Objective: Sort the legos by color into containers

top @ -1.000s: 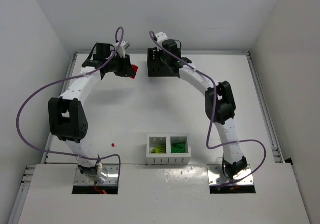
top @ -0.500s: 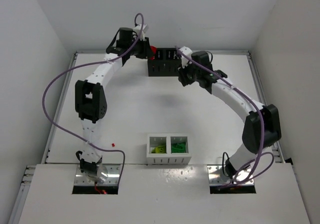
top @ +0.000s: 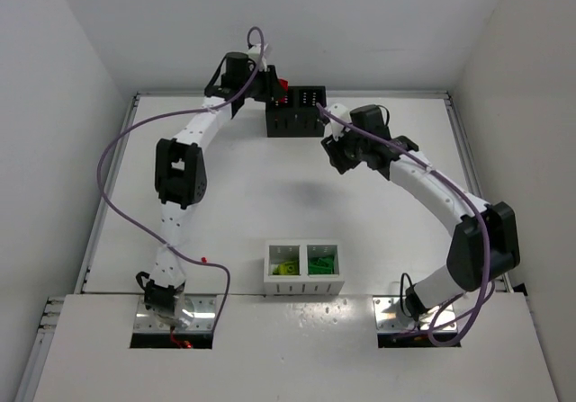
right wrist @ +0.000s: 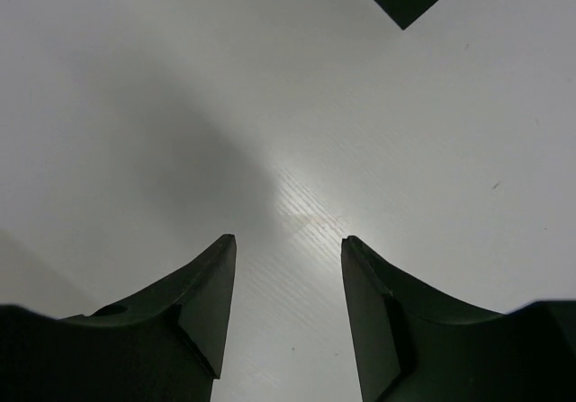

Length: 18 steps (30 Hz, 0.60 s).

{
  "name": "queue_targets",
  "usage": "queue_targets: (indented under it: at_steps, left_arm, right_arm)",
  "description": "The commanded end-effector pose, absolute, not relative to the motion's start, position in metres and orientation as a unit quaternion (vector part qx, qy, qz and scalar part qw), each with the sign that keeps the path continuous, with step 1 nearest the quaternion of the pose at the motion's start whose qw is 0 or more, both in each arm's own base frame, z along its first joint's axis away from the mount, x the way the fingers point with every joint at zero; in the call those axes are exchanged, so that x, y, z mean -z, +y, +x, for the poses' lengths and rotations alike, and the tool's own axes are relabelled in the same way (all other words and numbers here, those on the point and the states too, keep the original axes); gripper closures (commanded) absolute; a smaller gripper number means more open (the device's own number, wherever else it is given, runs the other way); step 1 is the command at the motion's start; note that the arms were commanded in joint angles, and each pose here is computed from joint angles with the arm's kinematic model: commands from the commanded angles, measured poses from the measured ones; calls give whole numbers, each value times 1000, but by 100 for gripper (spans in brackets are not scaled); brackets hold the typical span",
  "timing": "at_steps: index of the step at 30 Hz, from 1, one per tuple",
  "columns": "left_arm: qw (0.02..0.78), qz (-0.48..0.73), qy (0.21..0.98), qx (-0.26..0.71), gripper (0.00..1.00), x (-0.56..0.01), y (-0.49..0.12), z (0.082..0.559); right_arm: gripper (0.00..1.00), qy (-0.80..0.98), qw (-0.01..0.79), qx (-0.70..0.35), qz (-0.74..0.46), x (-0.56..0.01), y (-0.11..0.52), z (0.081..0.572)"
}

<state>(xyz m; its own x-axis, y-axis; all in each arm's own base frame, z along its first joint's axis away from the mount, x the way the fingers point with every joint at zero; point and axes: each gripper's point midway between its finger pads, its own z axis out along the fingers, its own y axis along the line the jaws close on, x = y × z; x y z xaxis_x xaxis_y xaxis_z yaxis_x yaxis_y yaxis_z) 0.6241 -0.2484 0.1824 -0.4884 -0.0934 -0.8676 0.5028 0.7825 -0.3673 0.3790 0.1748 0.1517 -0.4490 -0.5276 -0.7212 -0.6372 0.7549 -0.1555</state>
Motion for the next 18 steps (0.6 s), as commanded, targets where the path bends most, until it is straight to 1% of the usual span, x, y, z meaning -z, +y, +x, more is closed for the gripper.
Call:
queue_targets:
  at_steps: [1, 2, 3, 4, 5, 6, 8, 9, 12, 14, 15, 16, 18]
  left_arm:
    - [541, 157, 771, 297, 51, -222, -266, 629]
    - [541, 158, 774, 290, 48, -217, -264, 630]
    - [547, 162, 770, 287, 43, -225, -263, 629]
    - [550, 163, 770, 280, 41, -225, -261, 631]
    - [555, 164, 766, 280, 40, -233, -261, 629]
    - [553, 169, 768, 276, 38, -229, -260, 629]
    - [568, 171, 759, 269, 38, -247, -257, 627]
    - [564, 179, 760, 268, 37, -242, -262, 625]
    - [575, 178, 756, 255, 37, -258, -256, 619]
    - [573, 187, 758, 248, 33, -257, -253, 613]
    - [575, 187, 757, 248, 30, -261, -252, 610]
    - [582, 198, 749, 248, 18, -274, -252, 604]
    - [581, 213, 742, 259, 5, -282, -255, 595]
  right_arm:
    - [49, 833, 395, -87, -378, -161, 177, 366]
    - [49, 833, 386, -91, -385, -156, 177, 362]
    - [49, 833, 386, -91, -385, -156, 177, 362]
    - [49, 835, 382, -91, -385, -153, 176, 360]
    - [49, 835, 381, -91, -385, -153, 176, 360]
    - [49, 839, 373, -91, -386, -145, 176, 358]
    - [49, 838, 378, -86, -384, -147, 175, 361]
    - [49, 838, 379, -86, -384, -145, 175, 361]
    - [48, 842, 374, -90, -377, -141, 174, 365]
    - [48, 844, 383, -86, -365, -144, 171, 370]
    - [46, 845, 388, -84, -359, -146, 170, 373]
    - [46, 846, 401, -74, -344, -150, 168, 380]
    - [45, 846, 421, -66, -320, -158, 166, 385]
